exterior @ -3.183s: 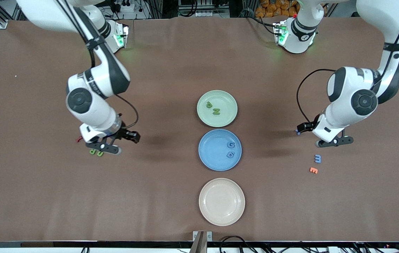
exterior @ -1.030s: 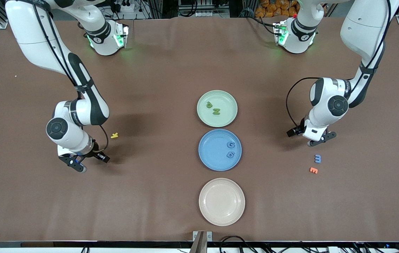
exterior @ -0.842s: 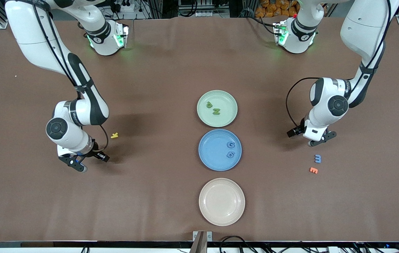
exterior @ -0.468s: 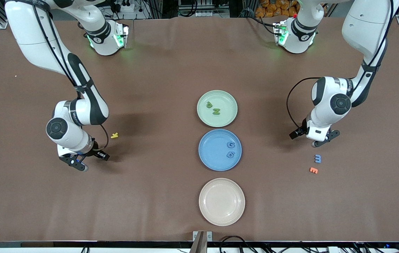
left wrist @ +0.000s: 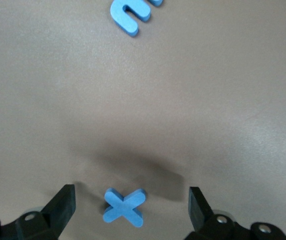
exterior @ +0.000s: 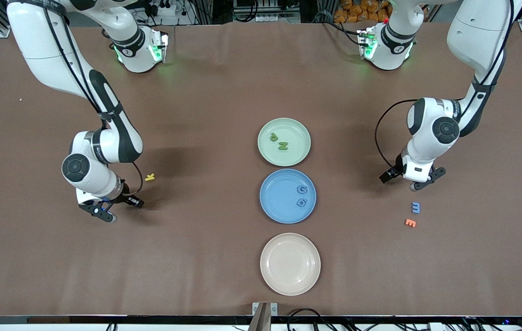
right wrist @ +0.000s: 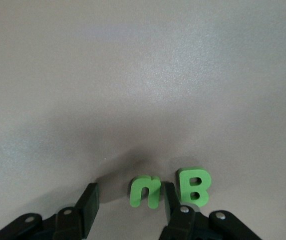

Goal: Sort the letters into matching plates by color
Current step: 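Grasp the green n and blue x with the right and left grippers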

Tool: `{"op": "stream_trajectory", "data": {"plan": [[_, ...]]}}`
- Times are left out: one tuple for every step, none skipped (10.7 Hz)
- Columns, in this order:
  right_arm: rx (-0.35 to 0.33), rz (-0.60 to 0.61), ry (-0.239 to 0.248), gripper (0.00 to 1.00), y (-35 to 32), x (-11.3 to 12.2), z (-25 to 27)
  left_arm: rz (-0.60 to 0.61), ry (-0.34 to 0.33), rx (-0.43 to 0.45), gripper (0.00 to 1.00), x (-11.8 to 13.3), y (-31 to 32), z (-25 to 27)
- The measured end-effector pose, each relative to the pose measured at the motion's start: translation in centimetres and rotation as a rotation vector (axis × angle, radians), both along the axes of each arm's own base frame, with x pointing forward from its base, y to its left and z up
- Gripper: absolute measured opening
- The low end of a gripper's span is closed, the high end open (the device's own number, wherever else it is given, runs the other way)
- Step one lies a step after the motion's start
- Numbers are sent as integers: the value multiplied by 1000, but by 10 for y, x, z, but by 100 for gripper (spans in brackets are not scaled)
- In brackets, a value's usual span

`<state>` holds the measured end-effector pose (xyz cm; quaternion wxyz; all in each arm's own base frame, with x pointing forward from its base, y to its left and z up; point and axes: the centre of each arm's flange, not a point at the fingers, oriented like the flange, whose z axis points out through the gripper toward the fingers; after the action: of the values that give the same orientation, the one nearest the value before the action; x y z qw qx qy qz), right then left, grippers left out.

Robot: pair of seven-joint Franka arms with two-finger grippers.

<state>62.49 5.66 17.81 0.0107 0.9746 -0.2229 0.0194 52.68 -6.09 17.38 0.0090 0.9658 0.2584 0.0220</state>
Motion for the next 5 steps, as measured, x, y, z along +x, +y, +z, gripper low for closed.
{"op": "stream_trajectory", "data": {"plan": [[0,2,1,58,0,0,0,0,3,0,100,-3,0,-1],[0,2,1,56,0,0,0,0,6,1,100,-4,0,-2],[0,4,1,46,0,0,0,0,7,1,100,-5,0,-2],[0,4,0,33,0,0,0,-1,7,1,100,-6,0,-1],[0,6,0,31,0,0,0,-1,6,1,100,-7,0,0]]}}
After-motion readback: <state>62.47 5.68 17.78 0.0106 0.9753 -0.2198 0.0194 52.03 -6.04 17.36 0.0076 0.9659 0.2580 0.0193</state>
